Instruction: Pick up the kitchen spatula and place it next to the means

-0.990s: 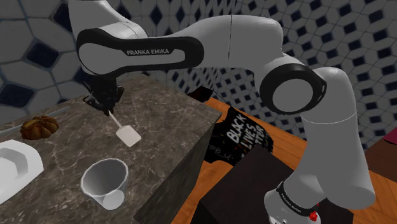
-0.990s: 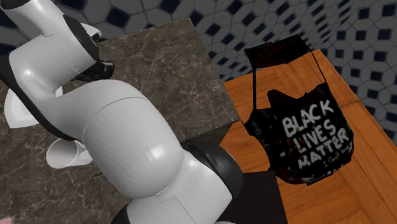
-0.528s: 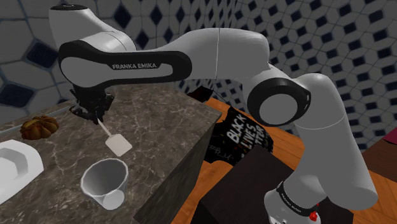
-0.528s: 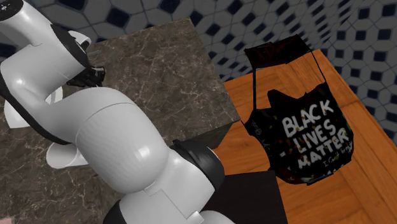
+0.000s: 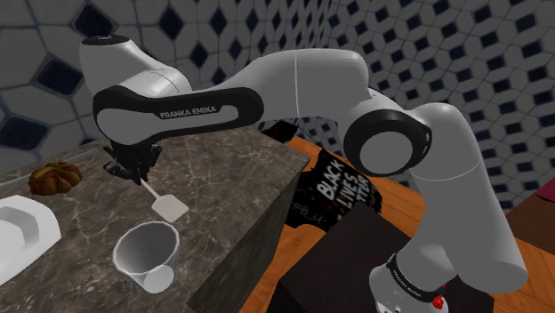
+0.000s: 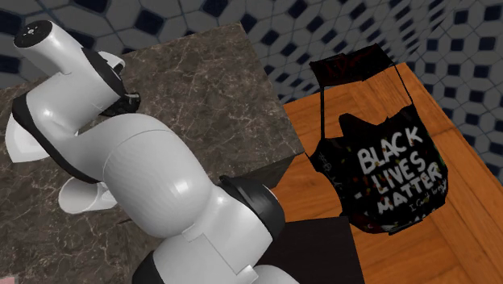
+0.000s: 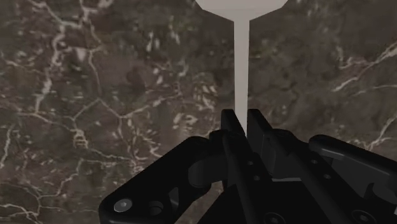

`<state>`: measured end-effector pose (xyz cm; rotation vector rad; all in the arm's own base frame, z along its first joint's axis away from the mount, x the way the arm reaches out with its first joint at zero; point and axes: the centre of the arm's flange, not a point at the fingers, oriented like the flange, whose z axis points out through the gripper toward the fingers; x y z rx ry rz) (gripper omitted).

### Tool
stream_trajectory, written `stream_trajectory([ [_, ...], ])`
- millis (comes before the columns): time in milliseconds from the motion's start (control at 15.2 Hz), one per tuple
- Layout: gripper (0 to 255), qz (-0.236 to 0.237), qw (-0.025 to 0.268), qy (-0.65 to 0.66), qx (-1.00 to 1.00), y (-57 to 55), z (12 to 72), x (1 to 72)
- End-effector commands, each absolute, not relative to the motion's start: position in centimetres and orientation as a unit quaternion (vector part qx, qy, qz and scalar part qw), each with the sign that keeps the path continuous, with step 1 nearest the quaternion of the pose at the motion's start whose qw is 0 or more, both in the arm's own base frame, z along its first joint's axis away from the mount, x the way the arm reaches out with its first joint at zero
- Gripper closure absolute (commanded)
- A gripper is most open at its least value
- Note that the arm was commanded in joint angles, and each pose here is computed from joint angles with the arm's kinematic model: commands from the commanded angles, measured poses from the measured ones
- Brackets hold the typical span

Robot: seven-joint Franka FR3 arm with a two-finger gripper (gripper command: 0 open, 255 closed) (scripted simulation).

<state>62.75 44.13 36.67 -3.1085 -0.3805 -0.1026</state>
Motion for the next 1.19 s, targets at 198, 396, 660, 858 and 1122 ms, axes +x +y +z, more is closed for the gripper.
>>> stream_trajectory([
  [198, 255, -0.033, 0.004, -0.121, -0.992, 44.2, 35.0, 62.6],
  [396, 255, -0.033, 0.004, -0.121, -0.992, 44.2, 35.0, 62.6],
  [660, 0, -0.033, 0.004, -0.121, -0.992, 44.2, 35.0, 62.6],
  [858, 0, -0.033, 0.004, -0.121, -0.992, 44.2, 35.0, 62.6],
  [1122, 0, -0.033, 0.004, -0.121, -0.992, 44.1, 39.0, 62.4],
])
